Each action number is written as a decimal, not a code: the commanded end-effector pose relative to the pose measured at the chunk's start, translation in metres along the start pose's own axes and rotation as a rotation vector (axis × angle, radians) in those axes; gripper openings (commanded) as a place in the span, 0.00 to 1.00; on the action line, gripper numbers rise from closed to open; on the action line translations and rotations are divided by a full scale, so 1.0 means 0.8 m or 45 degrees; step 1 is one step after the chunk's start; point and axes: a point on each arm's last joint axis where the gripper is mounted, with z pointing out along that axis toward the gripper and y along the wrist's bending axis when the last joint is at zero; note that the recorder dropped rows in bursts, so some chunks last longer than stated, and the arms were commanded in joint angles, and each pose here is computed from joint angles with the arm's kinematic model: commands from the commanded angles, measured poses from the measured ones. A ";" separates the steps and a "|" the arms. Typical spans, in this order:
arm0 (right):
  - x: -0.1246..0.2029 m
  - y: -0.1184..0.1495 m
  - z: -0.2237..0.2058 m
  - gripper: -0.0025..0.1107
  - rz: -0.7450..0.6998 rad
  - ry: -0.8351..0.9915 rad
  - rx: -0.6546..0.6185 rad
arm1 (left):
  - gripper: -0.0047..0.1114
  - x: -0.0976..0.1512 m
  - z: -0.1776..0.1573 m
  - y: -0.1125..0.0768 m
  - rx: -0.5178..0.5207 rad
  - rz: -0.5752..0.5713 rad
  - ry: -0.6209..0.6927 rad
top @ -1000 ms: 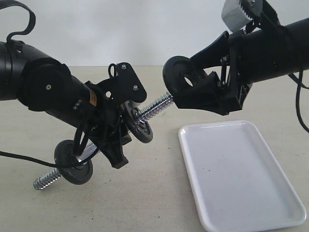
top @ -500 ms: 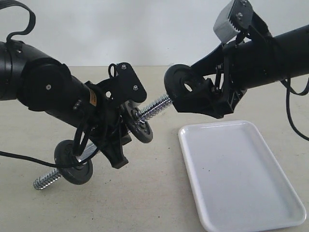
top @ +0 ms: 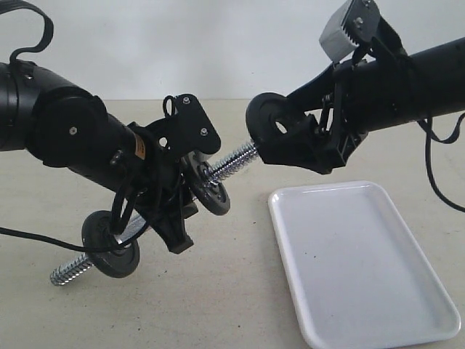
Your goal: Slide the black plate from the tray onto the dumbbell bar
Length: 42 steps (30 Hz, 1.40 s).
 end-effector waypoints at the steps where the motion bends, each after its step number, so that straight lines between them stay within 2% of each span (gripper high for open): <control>1: 0.000 -0.005 0.005 0.02 0.059 -0.044 -0.004 | 0.08 -0.036 -0.034 0.018 -0.140 -0.048 -0.306; 18: -0.003 -0.006 0.007 0.02 0.041 -0.102 -0.012 | 0.08 -0.037 -0.035 0.018 -0.140 -0.059 -0.315; 31: 0.017 -0.014 0.026 0.02 0.102 -0.061 -0.038 | 0.08 -0.039 -0.035 0.017 -0.143 -0.059 -0.328; 42: 0.008 0.000 0.024 0.02 0.119 -0.160 -0.196 | 0.08 -0.041 -0.036 0.018 -0.155 -0.069 -0.359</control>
